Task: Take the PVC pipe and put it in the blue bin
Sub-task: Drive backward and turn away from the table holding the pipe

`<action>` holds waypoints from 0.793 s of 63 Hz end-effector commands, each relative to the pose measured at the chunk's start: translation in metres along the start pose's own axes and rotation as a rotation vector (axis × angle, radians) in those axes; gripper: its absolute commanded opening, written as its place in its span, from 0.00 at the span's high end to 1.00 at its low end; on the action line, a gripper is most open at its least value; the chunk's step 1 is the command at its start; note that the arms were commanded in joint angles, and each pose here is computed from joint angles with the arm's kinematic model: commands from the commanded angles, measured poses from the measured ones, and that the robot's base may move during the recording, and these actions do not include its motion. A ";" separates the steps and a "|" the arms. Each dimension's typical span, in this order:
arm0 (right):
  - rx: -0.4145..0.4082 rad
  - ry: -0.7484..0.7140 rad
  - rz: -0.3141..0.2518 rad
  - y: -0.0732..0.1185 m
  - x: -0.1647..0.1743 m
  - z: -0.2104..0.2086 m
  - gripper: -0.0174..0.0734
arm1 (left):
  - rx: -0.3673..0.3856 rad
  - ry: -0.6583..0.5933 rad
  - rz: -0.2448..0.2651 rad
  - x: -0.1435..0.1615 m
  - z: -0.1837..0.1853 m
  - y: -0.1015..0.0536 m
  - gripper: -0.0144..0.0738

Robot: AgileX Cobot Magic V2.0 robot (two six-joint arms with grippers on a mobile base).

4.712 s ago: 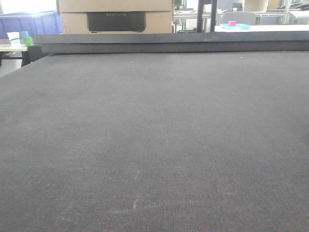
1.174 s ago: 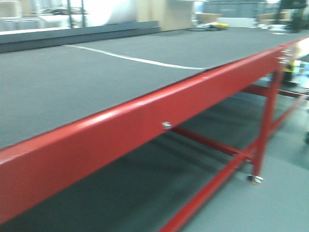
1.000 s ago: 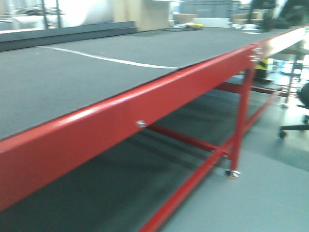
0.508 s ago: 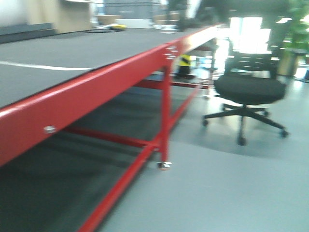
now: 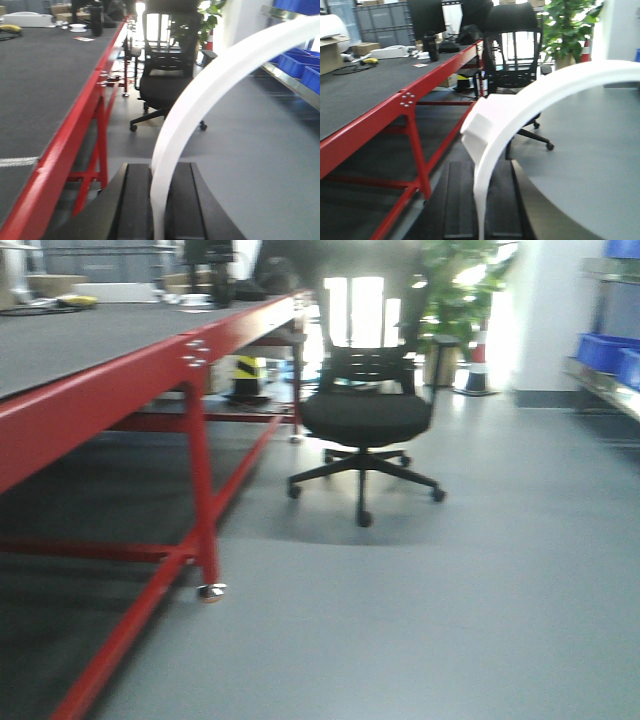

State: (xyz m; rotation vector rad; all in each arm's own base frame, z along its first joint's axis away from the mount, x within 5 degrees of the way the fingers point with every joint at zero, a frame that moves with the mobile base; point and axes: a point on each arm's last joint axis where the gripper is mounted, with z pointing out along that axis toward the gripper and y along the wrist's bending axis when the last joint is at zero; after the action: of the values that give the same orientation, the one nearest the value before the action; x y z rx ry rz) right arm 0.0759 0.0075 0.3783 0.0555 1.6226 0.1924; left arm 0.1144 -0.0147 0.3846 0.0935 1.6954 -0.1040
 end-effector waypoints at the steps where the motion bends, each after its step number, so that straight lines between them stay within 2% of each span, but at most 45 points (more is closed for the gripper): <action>1: -0.001 -0.024 -0.007 0.000 -0.002 -0.001 0.99 | 0.006 -0.038 0.001 -0.004 -0.002 -0.001 0.96; 50: -0.001 -0.024 -0.007 0.000 -0.002 -0.001 0.99 | 0.006 -0.038 0.001 -0.004 -0.002 -0.001 0.96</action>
State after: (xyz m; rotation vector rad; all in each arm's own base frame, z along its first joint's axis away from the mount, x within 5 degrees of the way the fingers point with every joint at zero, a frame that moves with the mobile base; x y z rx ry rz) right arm 0.0759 0.0075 0.3783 0.0555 1.6226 0.1924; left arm 0.1144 -0.0147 0.3846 0.0935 1.6954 -0.1040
